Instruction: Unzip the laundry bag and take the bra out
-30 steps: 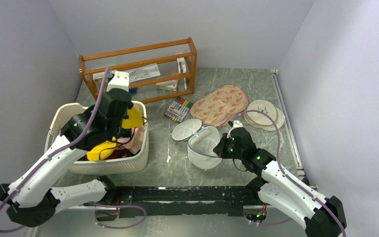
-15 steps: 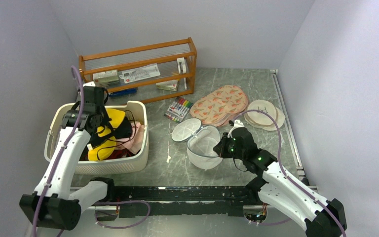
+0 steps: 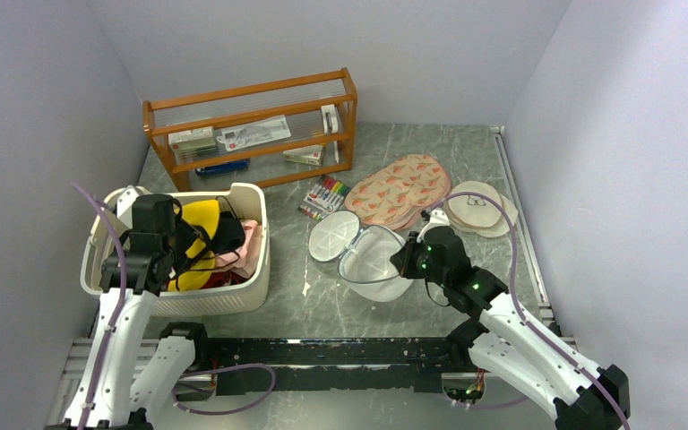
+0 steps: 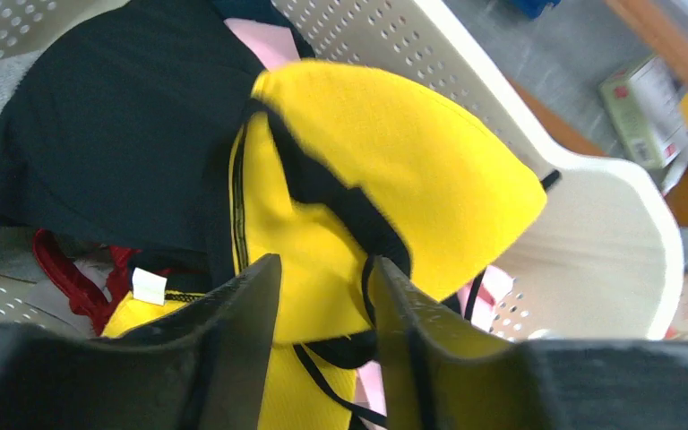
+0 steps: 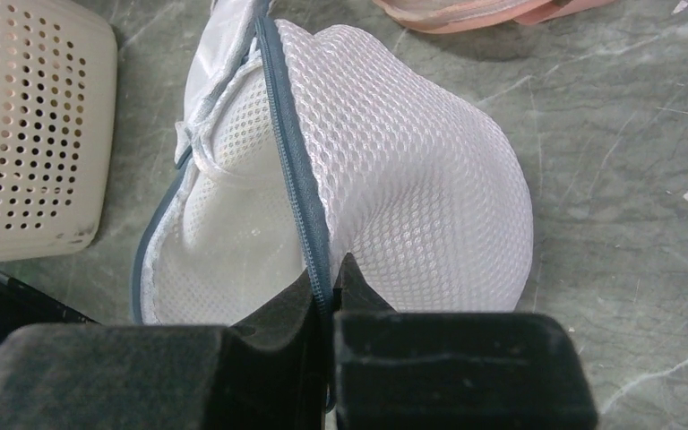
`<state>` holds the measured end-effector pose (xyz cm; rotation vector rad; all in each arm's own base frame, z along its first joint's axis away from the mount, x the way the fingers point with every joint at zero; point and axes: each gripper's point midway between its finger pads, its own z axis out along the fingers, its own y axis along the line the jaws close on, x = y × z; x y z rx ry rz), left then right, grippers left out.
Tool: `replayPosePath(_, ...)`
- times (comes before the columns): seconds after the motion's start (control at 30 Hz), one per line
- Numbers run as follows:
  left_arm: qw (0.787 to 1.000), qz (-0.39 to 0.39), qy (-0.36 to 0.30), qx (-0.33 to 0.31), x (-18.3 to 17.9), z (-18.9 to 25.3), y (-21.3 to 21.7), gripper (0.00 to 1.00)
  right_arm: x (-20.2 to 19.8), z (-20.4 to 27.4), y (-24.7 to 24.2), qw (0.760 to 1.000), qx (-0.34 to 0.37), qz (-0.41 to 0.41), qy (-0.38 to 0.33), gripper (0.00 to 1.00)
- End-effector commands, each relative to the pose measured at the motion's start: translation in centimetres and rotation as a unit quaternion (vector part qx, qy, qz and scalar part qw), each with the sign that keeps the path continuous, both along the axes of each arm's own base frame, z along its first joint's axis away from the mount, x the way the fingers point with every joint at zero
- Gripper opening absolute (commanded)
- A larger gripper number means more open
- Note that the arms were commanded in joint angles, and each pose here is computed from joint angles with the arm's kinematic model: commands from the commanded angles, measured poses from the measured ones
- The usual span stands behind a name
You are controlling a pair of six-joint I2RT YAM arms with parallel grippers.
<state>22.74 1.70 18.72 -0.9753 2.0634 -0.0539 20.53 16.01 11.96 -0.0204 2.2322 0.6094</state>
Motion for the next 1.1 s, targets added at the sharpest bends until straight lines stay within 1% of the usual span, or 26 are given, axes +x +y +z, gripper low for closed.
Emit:
replayPosePath(0.0,0.998,0.042,-0.053,0.02,0.0,2.8,1.7,0.64,0.5,0.5,-0.5,1.0,-0.008,-0.016,-0.008,0.0)
replayPosePath(0.03,0.997,0.039,-0.063,0.026,0.0,3.6,1.8,0.74,0.4,0.4,-0.6,1.0,-0.01,-0.018,-0.006,0.0)
replayPosePath(0.1,0.996,0.023,-0.081,0.034,0.3,5.3,1.6,0.87,0.3,0.3,-0.6,1.0,-0.009,-0.019,-0.003,0.0)
replayPosePath(0.17,0.993,-0.027,-0.108,0.035,1.1,7.4,0.4,0.94,0.4,0.3,-0.6,1.0,-0.008,-0.021,0.0,0.0)
replayPosePath(0.27,0.978,-0.133,-0.156,0.027,2.4,10.5,-2.7,1.0,0.4,0.2,-0.6,1.0,-0.01,-0.023,0.007,0.0)
replayPosePath(0.37,0.959,-0.204,-0.196,0.015,3.0,12.9,-5.0,1.0,0.6,0.4,-0.6,1.0,-0.013,-0.026,0.01,0.0)
replayPosePath(0.43,0.942,-0.255,-0.219,0.003,3.4,14.1,-6.9,1.0,0.7,0.5,-0.7,0.999,-0.015,-0.031,0.012,0.0)
replayPosePath(0.53,0.903,-0.35,-0.245,-0.038,3.4,15.2,-10.5,1.0,0.8,0.9,-0.8,0.999,-0.017,-0.038,0.012,0.0)
replayPosePath(0.6,0.869,-0.415,-0.259,-0.076,3.1,15.5,-13.1,1.0,0.9,1.1,-1.1,0.999,-0.018,-0.045,0.012,0.0)
replayPosePath(0.67,0.844,-0.454,-0.263,-0.11,3.2,15.3,-14.7,1.0,1.0,1.4,-1.3,0.998,-0.02,-0.053,0.01,0.0)
replayPosePath(0.73,0.834,-0.471,-0.258,-0.124,3.5,14.8,-15.5,1.0,1.0,1.7,-1.5,0.998,-0.022,-0.06,0.009,0.0)
replayPosePath(0.83,0.82,-0.492,-0.261,-0.13,3.6,14.5,-17.2,1.0,1.1,1.9,-2.1,0.997,-0.026,-0.077,0.01,0.0)
replayPosePath(0.9,0.806,-0.511,-0.264,-0.136,3.4,14.3,-19.6,0.99,1.0,1.9,-2.5,0.996,-0.026,-0.089,0.011,0.0)
replayPosePath(0.97,0.795,-0.535,-0.25,-0.141,2.8,13.2,-23.2,0.97,1.0,2.0,-2.7,0.995,-0.024,-0.098,0.012,0.0)
replayPosePath(1.0,0.784,-0.555,-0.239,-0.143,1.7,12.6,-25.7,0.96,0.9,2.0,-2.8,0.994,-0.022,-0.102,0.013,0.0)
replayPosePath(1.03,0.782,-0.564,-0.226,-0.141,1.2,11.7,-27.4,0.94,0.9,2.0,-2.9,0.994,-0.022,-0.106,0.015,0.0)
replayPosePath(1.07,0.785,-0.565,-0.213,-0.137,1.0,10.6,-28.7,0.93,0.9,2.1,-3.0,0.993,-0.022,-0.111,0.016,0.0)
